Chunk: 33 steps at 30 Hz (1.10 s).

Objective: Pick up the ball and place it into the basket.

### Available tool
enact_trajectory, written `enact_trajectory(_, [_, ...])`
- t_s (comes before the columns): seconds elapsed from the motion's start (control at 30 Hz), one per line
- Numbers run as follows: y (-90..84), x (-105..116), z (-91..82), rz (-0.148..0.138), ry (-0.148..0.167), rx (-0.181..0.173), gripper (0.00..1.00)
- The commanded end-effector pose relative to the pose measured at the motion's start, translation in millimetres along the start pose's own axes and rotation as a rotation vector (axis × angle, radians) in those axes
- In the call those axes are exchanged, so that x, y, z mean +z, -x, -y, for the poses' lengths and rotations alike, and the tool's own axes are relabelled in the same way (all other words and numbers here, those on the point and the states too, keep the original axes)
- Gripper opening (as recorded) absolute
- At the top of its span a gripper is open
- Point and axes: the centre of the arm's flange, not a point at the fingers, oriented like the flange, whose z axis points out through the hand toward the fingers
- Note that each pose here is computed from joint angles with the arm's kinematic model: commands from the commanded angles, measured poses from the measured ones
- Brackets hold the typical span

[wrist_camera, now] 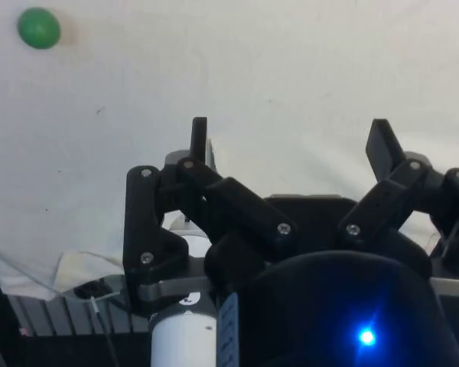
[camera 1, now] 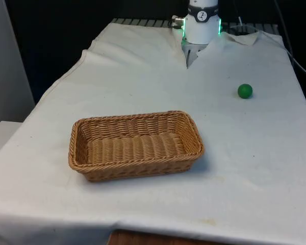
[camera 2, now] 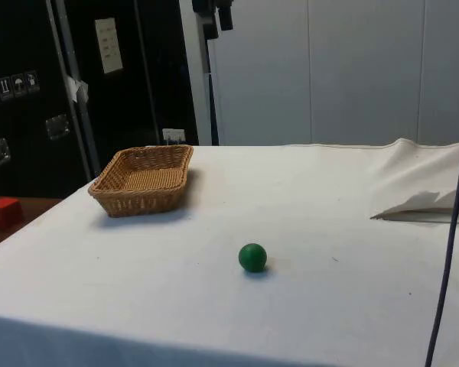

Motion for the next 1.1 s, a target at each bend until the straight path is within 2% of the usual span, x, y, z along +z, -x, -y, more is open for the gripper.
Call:
enact_trajectory(0.0, [1.4, -0.6, 1.9, -0.001, -0.002, 0.001, 1.00])
enact_trajectory(0.17, [11.2, -3.0, 14.4, -0.003, 0.000, 0.005, 1.00])
enact_trajectory(0.3, [12.4, -3.1, 17.3, -0.003, -0.012, 0.001, 1.00])
enact_trajectory(0.33, [16.5, -4.9, 20.9, -0.004, -0.004, 0.004, 1.00])
enact_trajectory(0.53, [27.3, -9.6, 33.6, -0.012, -0.006, 0.001, 1.00])
enact_trajectory(0.57, [25.9, -8.8, 32.0, -0.012, -0.014, -0.002, 1.00])
enact_trajectory(0.6, [28.1, -10.2, 34.9, -0.012, -0.005, 0.000, 1.00])
enact_trajectory(0.83, [35.9, -12.4, 49.1, -0.014, -0.004, 0.001, 1.00])
enact_trajectory(0.87, [38.1, -12.5, 54.1, -0.015, -0.006, 0.001, 1.00])
enact_trajectory(0.9, [35.0, -11.4, 51.3, -0.012, -0.014, -0.003, 1.00])
enact_trajectory(1.07, [43.8, -12.3, 66.9, -0.016, -0.011, 0.009, 1.00])
